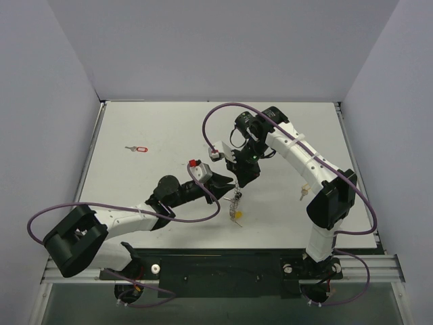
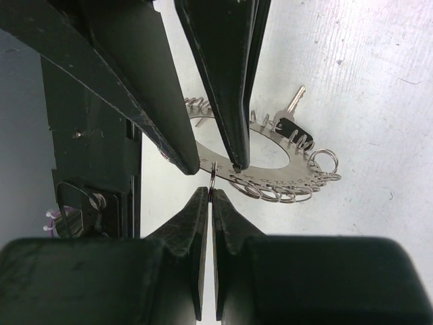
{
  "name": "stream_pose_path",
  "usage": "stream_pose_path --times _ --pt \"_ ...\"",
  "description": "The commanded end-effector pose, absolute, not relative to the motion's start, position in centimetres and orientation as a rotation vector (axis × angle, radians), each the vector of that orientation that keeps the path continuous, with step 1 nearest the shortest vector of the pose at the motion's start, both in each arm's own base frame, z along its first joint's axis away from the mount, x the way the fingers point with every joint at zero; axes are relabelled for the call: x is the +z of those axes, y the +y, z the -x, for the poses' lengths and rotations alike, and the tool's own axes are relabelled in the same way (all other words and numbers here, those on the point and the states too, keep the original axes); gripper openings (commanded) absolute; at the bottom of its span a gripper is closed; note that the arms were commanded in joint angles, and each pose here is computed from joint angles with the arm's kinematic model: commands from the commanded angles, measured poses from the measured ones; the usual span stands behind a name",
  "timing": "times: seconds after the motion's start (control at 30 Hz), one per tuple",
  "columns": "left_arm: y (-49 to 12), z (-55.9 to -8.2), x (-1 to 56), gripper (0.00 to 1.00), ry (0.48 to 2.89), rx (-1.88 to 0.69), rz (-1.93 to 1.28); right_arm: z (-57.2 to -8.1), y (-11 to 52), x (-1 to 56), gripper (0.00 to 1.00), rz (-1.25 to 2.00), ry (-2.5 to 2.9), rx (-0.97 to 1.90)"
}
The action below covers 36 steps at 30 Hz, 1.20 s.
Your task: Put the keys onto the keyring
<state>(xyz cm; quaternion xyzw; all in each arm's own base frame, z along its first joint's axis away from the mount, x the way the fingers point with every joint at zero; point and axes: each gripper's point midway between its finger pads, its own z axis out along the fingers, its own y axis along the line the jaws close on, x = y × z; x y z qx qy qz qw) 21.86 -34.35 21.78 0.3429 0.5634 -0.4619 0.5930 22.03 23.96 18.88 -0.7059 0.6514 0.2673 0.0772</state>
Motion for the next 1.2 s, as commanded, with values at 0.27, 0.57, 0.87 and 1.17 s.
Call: stream_pose_path --times 0.27,0.57,0.87,1.17 --pt "-35.8 -21.7 23.1 0.33 1.256 -1.149 -0.824 -16.7 21.4 21.8 0.00 2.176 2.036 0.965" --pt "-36.2 -21.8 23.2 0.14 1.260 -1.171 -0.823 -16.6 21.5 21.8 0.00 2.183 2.034 0.971" --pt "-35.6 -21.9 23.7 0.00 1.254 -1.162 -0.772 -16.7 21.7 22.0 0.00 2.150 2.037 0.983" --pt "-33.1 -20.7 25.8 0.00 1.152 -1.193 -0.625 -17.4 21.3 23.4 0.47 1.985 1.923 1.109"
